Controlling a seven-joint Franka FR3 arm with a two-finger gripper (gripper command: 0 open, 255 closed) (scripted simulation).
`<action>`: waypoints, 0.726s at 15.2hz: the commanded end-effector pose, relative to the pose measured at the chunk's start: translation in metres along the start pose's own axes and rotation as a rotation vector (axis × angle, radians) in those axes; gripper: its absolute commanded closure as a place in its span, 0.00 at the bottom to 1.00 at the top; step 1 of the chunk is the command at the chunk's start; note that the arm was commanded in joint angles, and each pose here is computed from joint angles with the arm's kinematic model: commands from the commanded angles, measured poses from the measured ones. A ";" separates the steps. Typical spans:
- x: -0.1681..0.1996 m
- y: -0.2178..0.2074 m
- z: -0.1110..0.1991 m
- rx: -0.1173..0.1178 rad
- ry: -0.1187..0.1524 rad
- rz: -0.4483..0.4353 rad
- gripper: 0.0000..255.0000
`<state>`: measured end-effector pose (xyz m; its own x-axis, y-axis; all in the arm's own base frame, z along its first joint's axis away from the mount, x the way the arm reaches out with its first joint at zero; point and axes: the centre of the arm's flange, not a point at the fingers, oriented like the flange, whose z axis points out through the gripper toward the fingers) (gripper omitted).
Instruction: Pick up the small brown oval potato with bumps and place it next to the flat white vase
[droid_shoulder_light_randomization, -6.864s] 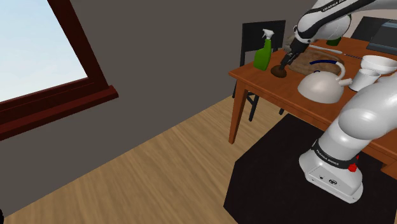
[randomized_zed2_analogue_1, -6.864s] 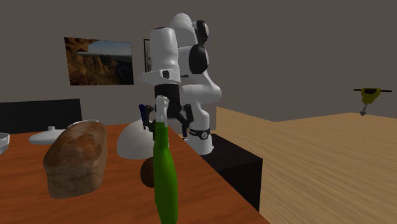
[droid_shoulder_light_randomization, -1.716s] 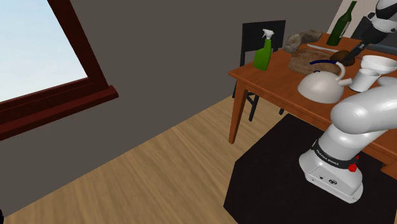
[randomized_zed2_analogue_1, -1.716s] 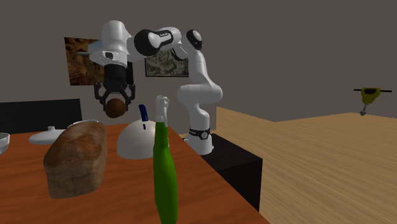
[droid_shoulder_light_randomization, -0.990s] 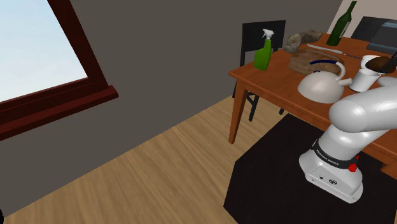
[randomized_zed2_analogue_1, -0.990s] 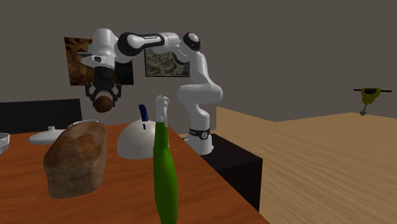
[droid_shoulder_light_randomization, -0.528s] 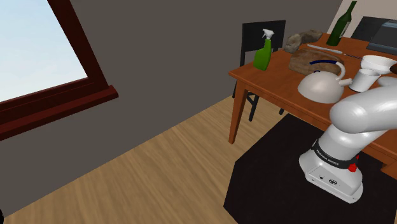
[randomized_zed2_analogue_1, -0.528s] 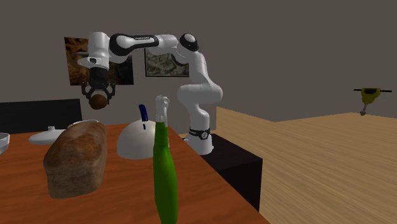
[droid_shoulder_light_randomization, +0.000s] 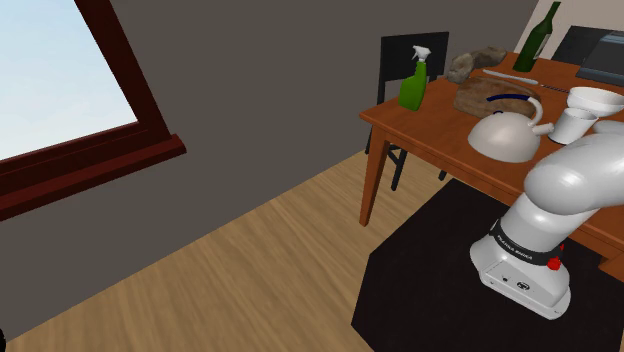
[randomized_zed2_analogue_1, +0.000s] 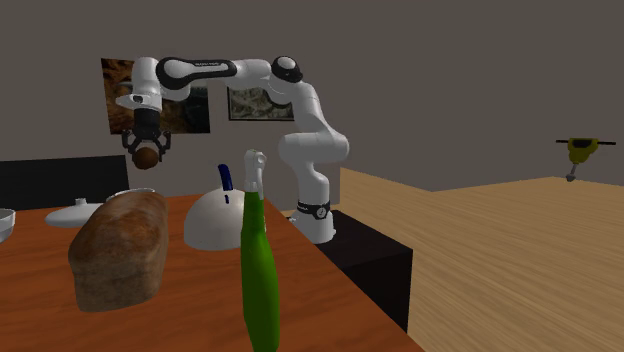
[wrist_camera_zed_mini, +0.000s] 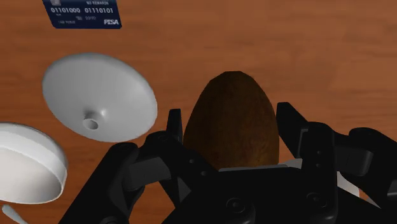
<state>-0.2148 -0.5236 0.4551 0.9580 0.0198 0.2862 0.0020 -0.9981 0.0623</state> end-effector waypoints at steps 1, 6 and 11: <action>-0.022 0.009 -0.009 0.001 0.000 -0.001 1.00; -0.083 0.028 -0.026 0.001 0.000 -0.001 1.00; -0.095 0.029 -0.007 0.001 0.000 -0.001 1.00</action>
<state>-0.3075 -0.5545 0.4420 0.9580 0.0201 0.2859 0.0026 -0.9981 0.0615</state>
